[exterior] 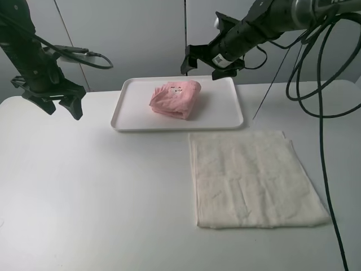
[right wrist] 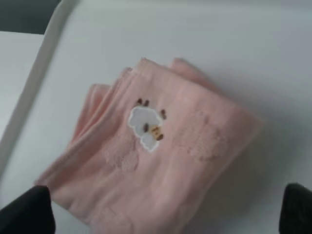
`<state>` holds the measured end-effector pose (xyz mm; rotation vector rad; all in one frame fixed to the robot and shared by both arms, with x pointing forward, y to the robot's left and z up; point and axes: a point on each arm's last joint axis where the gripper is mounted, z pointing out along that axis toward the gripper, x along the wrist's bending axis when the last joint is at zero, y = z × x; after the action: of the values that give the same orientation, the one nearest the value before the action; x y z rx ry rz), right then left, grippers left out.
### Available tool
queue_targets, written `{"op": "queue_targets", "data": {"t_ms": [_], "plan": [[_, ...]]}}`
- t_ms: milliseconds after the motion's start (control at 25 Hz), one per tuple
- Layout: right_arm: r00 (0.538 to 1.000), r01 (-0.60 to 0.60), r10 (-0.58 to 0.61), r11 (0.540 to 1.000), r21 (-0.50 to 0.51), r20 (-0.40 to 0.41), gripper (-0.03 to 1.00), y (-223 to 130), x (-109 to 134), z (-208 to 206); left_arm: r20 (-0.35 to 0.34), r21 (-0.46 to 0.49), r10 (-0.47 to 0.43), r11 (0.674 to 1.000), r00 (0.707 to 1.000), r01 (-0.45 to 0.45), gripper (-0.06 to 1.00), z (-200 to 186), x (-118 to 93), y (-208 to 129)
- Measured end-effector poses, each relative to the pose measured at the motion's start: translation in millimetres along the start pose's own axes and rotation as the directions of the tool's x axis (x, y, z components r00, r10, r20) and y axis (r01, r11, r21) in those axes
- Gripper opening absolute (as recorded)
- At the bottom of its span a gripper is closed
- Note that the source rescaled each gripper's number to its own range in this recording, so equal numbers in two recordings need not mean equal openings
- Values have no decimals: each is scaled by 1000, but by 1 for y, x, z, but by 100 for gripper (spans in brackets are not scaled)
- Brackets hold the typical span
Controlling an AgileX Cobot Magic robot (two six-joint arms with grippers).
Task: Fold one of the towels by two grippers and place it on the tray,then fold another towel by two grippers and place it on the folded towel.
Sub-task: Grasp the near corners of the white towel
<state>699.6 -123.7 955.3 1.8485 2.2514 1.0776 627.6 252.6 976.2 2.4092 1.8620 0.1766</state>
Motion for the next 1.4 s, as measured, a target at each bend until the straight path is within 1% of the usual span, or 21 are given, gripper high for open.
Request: {"op": "queue_targets", "data": {"t_ms": [80, 160, 240, 280, 400, 520, 640, 720, 800, 880, 960, 1040, 1080, 1120, 1280, 1360, 1400], "plan": [[995, 65, -66, 998, 16, 74, 100, 5, 0, -21, 26, -3, -1, 1000, 1000, 1, 89, 0, -2, 0], [980, 123, -129, 991, 48, 150, 100, 7, 0, -40, 52, -7, 10, 1000, 999, -9, 89, 0, -6, 1], [963, 165, -177, 984, 73, 203, 100, 8, 1, -56, 71, -9, 24, 1000, 997, -23, 89, 0, -10, 1], [957, 177, -190, 981, 79, 221, 100, 7, 1, -64, 79, -8, 28, 1000, 996, -27, 89, 0, -13, 1], [939, 198, -225, 972, 127, 261, 100, -11, -1, -81, 86, -6, 50, 999, 995, -50, 89, 0, -20, 2], [937, 181, -224, 967, 178, 269, 100, -44, -2, -100, 94, 7, 76, 997, 993, -77, 89, -1, -31, 1], [935, 172, -226, 963, 209, 272, 100, -80, -1, -127, 104, 15, 133, 991, 986, -135, 89, -1, -53, 1], [925, 186, -246, 958, 220, 289, 100, -101, 0, -148, 109, 2, 195, 980, 975, -197, 89, -2, -73, 1], [917, 179, -252, 953, 244, 310, 100, -125, -2, -165, 113, -25, 268, 963, 957, -267, 89, -3, -98, 1], [914, 158, -239, 954, 254, 327, 100, -145, -1, -184, 115, -56, 338, 941, 934, -333, 89, -5, -123, 0], [914, 139, -230, 951, 275, 334, 100, -163, 0, -197, 114, -98, 409, 912, 906, -399, 89, -7, -149, -3], [914, 124, -231, 941, 314, 333, 100, -180, 0, -208, 114, -130, 475, 878, 873, -461, 89, -9, -174, -7], [913, 126, -241, 934, 335, 329, 100, -187, 0, -213, 114, -140, 517, 854, 849, -501, 89, -9, -188, -11], [908, 141, -270, 918, 372, 321, 100, -193, 0, -218, 116, -145, 556, 829, 823, -540, 89, -7, -202, -15], [873, 215, -403, 822, 528, 272, 100, -211, -5, -225, 132, -121, 687, 727, 715, -676, 89, 11, -253, -37], [842, 268, -483, 762, 589, 242, 100, -216, -9, -227, 140, -96, 730, 683, 669, -724, 89, 22, -273, -49], [813, 315, -541, 722, 616, 218, 100, -217, -11, -227, 143, -88, 748, 662, 648, -744, 89, 26, -282, -55]]}}
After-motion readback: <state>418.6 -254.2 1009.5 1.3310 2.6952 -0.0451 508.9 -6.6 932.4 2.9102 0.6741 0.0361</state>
